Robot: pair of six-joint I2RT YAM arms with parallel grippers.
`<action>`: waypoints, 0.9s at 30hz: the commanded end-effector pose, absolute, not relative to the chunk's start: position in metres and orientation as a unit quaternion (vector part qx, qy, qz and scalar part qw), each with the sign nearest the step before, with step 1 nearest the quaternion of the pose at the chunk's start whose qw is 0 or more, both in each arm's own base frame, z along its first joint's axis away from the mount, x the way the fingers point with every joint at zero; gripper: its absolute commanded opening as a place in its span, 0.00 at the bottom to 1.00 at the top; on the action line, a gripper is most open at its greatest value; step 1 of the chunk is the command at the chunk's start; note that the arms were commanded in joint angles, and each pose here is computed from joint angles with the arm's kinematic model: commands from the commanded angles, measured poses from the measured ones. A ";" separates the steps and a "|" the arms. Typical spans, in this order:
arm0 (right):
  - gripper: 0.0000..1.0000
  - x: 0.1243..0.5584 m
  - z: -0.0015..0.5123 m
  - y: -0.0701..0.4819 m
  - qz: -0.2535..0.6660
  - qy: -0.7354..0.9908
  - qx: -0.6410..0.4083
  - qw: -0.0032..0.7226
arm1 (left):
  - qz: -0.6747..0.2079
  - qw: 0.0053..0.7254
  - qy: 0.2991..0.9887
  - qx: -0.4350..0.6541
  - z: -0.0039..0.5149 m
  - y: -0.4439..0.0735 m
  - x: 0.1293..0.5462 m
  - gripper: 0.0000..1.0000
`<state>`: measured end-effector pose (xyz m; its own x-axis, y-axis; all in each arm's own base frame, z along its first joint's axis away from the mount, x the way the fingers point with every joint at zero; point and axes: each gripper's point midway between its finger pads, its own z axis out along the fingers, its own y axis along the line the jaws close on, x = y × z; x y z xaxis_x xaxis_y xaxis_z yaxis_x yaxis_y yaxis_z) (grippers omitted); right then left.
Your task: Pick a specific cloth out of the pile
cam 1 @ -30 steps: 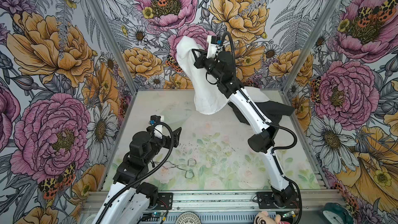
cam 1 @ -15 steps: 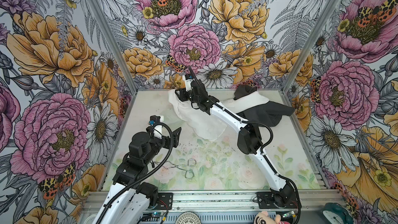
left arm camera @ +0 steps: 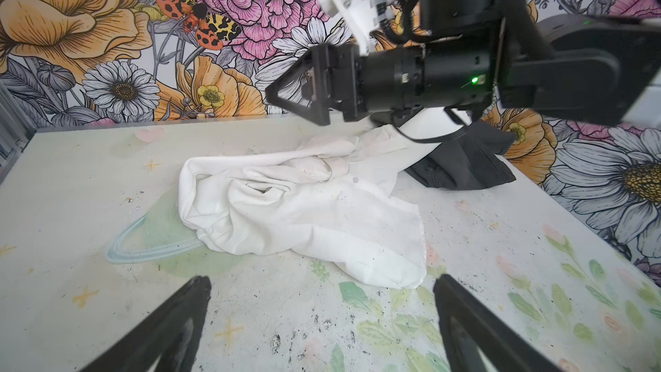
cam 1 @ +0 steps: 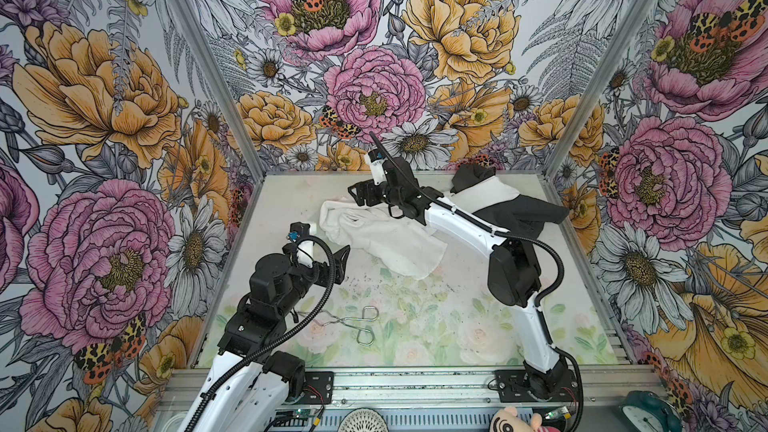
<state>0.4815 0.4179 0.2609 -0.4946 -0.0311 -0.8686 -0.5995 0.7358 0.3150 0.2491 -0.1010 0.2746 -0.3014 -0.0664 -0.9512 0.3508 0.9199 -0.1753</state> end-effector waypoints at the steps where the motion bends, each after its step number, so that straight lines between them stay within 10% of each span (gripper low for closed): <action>1: 0.86 0.488 0.325 0.356 0.261 0.788 -0.142 0.539 | -0.177 0.577 0.793 0.083 0.267 -0.099 0.250 0.99; 27: 0.85 0.447 0.160 0.201 0.294 0.781 0.256 0.489 | -0.177 0.577 0.793 0.084 0.267 -0.099 0.250 0.99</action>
